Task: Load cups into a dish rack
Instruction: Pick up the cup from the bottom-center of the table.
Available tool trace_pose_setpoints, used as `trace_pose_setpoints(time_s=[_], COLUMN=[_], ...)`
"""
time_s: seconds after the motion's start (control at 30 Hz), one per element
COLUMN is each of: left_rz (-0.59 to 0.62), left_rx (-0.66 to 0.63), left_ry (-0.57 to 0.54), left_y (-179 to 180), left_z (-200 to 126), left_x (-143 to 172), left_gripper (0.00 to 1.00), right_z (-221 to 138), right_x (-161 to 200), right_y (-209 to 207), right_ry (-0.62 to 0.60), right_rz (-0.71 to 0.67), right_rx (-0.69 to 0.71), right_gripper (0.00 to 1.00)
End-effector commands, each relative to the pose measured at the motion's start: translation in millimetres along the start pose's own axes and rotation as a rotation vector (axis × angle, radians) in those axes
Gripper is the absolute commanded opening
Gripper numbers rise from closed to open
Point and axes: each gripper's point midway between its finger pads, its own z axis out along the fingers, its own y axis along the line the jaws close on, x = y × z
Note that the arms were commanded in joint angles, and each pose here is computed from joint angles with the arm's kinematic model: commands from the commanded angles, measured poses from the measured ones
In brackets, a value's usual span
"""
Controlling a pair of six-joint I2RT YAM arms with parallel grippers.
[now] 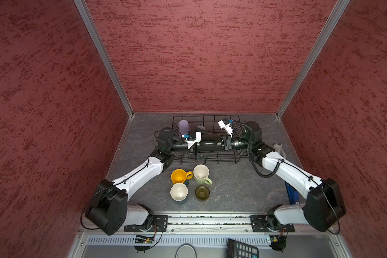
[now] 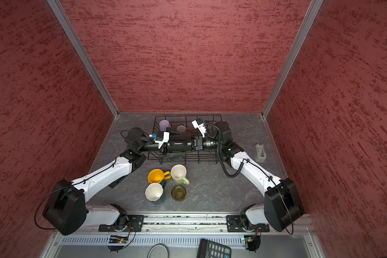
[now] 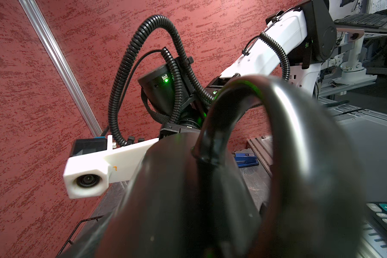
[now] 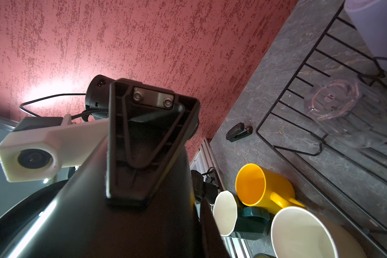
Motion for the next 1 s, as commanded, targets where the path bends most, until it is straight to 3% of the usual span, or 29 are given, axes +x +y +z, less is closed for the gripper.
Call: trace_pose_setpoints(time_s=[0.0,0.23,0.43,0.6,0.77,0.93,0.97], left_rz=[0.021,0.023,-0.006,-0.009,-0.024,-0.03,-0.029], left_rx=[0.03,0.003,-0.073,-0.115,-0.183,-0.219,-0.223], left_ry=[-0.023,-0.014,0.014,0.012,0.02,0.018,0.019], left_y=[-5,-1,12,18,30,36,37], left_z=[2,1,1,-2,-3,-7,-7], left_x=[-11,-9,-7,-9,-7,-10,-11], left_gripper=[0.9,0.81,0.66,0.39,0.25,0.01,0.0], right_z=[1,3,4,4,3,1,1], right_x=[-6,-4,-6,-8,-10,-14,-14], right_y=[24,21,18,16,13,10,10], right_ry=[-0.01,-0.012,-0.022,-0.03,-0.041,-0.059,-0.06], right_rz=[-0.076,-0.06,-0.051,-0.049,-0.058,-0.065,-0.065], right_rx=[-0.068,-0.062,-0.05,-0.03,0.005,0.039,0.04], right_gripper=[0.0,0.0,0.0,0.07,0.13,0.22,0.24])
